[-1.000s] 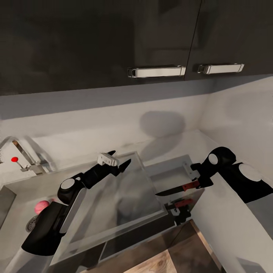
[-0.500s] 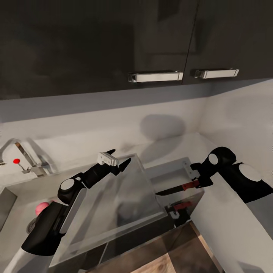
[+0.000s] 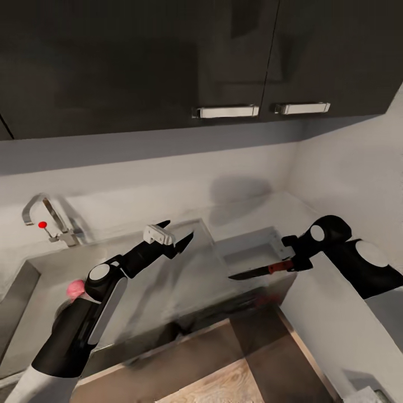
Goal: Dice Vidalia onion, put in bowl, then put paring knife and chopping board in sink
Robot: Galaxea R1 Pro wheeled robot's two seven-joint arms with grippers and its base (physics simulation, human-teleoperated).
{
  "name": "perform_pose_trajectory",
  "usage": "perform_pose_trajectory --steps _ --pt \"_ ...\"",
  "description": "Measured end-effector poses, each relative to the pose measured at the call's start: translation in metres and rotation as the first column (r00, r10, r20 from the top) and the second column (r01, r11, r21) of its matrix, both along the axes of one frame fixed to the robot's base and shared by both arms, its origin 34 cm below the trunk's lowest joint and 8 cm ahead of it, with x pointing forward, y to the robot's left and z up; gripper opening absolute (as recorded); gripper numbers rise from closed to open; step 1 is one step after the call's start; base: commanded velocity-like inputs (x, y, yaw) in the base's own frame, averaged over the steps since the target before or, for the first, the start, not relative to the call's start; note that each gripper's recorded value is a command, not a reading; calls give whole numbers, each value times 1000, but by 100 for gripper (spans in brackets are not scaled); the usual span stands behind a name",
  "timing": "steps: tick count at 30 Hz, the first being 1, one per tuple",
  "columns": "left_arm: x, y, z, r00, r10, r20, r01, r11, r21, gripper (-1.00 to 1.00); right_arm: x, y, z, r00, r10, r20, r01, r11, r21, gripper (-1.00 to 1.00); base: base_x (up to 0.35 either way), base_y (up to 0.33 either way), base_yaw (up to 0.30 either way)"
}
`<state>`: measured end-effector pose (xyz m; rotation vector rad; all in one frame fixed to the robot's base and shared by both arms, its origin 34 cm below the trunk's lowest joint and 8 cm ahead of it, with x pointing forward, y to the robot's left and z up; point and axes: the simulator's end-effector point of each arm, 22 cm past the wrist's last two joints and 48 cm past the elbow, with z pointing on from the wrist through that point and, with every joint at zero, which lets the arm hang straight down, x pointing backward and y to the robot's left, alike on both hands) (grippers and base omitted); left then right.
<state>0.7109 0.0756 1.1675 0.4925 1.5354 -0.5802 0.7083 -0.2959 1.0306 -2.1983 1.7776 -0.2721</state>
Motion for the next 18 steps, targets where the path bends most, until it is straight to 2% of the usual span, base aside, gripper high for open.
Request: perform_pose_trajectory --steps 2,4,13,18 --pt "0 1 0 1000 1 0 -1 1000 0 100 13 -9 16 997 -51 52 48 998 47 -100 -204 0 0" --pt "0 1 0 1000 1 0 -1 1000 0 100 17 -13 21 995 -70 67 66 996 64 -100 -98 0 0" --pt "0 2 0 1000 3 -1 -3 1000 1 100 25 -22 32 989 -109 104 99 991 93 -100 -13 0 0" --pt "0 2 -1 1000 4 -2 -4 1000 2 100 39 -43 50 970 -176 168 158 980 119 -100 0 0 0"
